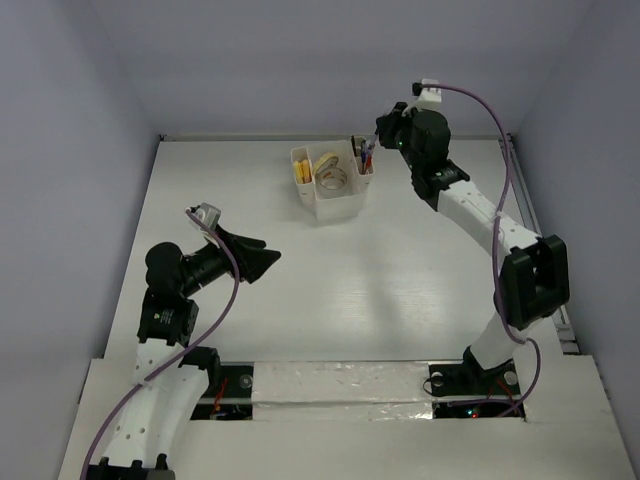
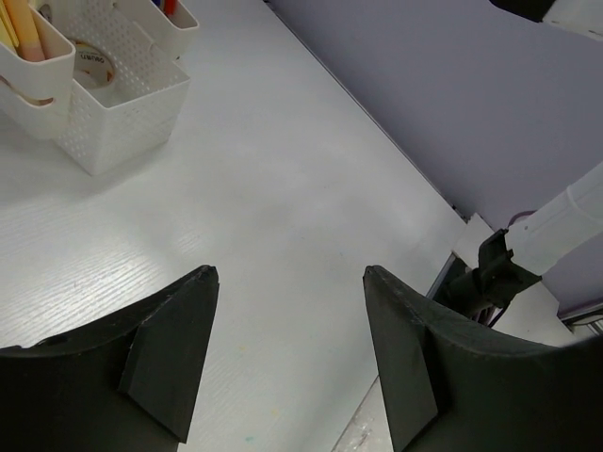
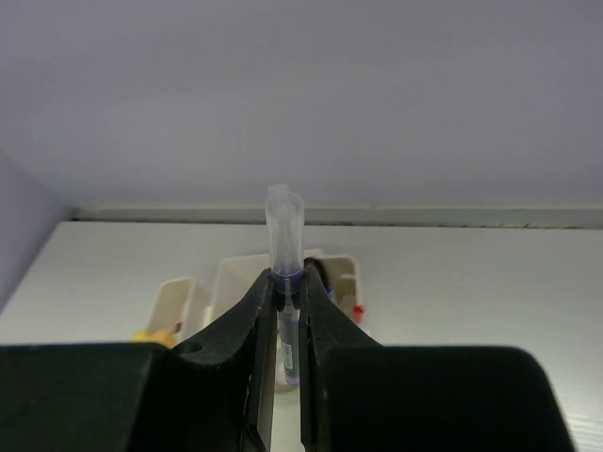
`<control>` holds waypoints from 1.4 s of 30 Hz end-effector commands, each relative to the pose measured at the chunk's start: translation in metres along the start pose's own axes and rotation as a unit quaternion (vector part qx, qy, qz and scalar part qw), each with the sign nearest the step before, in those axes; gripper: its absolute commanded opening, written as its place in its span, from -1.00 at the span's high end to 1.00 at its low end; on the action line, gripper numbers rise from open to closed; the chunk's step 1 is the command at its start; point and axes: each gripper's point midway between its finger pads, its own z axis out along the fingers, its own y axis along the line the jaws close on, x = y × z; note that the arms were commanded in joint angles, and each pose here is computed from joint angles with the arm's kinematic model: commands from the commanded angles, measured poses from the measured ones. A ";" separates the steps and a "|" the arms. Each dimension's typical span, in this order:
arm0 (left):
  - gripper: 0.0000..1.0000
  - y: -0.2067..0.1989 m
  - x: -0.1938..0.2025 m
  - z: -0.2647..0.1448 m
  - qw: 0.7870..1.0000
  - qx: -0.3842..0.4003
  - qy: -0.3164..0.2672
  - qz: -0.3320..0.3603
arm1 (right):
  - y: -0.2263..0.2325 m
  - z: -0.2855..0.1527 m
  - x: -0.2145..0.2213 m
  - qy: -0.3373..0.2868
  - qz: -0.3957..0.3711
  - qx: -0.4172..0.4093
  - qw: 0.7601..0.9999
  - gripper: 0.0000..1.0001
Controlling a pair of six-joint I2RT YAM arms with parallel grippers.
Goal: Sort the stationery into containers
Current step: Place the pen in the storage box, then reset both arms
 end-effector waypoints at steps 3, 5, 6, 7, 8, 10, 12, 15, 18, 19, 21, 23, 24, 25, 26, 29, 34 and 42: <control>-0.22 -0.008 -0.009 -0.002 0.999 0.011 -0.014 0.026 | -0.019 0.030 -0.016 -0.025 -0.071 0.044 0.996 1.00; -0.24 -0.008 -0.010 -0.002 0.999 0.011 -0.015 0.027 | -0.019 0.037 -0.007 -0.015 -0.075 0.040 0.996 1.00; -0.24 -0.008 -0.009 -0.002 1.000 0.010 -0.014 0.026 | -0.018 0.040 -0.003 -0.010 -0.076 0.036 0.996 1.00; -0.24 -0.008 -0.009 -0.002 1.000 0.010 -0.014 0.025 | -0.020 0.046 0.007 -0.001 -0.077 0.036 0.996 1.00; -0.25 -0.007 -0.009 -0.002 1.000 0.009 -0.013 0.025 | -0.020 0.048 0.012 0.004 -0.078 0.035 0.996 1.00; -0.26 -0.006 -0.009 -0.002 1.000 0.005 -0.014 0.025 | -0.021 0.052 0.021 0.010 -0.078 0.031 0.996 1.00; -0.28 -0.006 -0.010 -0.002 0.999 0.003 -0.015 0.028 | -0.021 0.053 0.033 0.020 -0.076 0.023 0.997 1.00; -0.33 -0.004 -0.010 -0.002 1.000 -0.002 -0.016 0.027 | -0.020 0.051 0.042 0.021 -0.072 0.014 0.997 1.00; -0.63 -0.003 -0.010 -0.002 1.000 -0.005 -0.016 0.026 | -0.023 0.050 0.059 0.036 -0.072 0.010 0.997 1.00; -0.67 -0.002 -0.011 -0.002 0.999 -0.006 -0.017 0.027 | -0.022 0.049 0.060 0.036 -0.071 0.006 0.997 1.00; -0.71 -0.003 -0.011 -0.002 0.999 -0.006 -0.017 0.027 | -0.024 0.047 0.066 0.041 -0.073 0.007 0.996 1.00; -0.96 -0.002 -0.011 -0.002 0.999 -0.008 -0.017 0.027 | -0.021 0.045 0.071 0.045 -0.076 0.004 0.996 0.98; -0.98 -0.002 -0.011 -0.002 0.999 -0.008 -0.017 0.027 | -0.022 0.044 0.072 0.046 -0.076 0.004 0.996 0.94; -0.98 -0.002 -0.012 -0.002 0.999 -0.010 -0.019 0.028 | -0.018 0.041 0.075 0.049 -0.079 0.000 0.996 0.85; -0.98 -0.002 -0.012 -0.002 0.999 -0.010 -0.020 0.029 | -0.018 0.040 0.075 0.049 -0.081 0.000 0.996 0.76; -0.98 -0.002 -0.013 -0.003 0.999 -0.013 -0.023 0.031 | -0.019 0.035 0.065 0.041 -0.082 0.006 0.996 -0.10; -0.98 0.001 -0.016 -0.005 0.998 -0.026 -0.031 0.037 | -0.009 0.023 0.043 0.043 -0.074 -0.002 0.996 -0.99; -0.98 -0.007 -0.023 -0.010 0.997 -0.023 -0.047 0.050 | 0.005 -0.030 -0.009 0.004 -0.012 -0.001 1.000 -0.99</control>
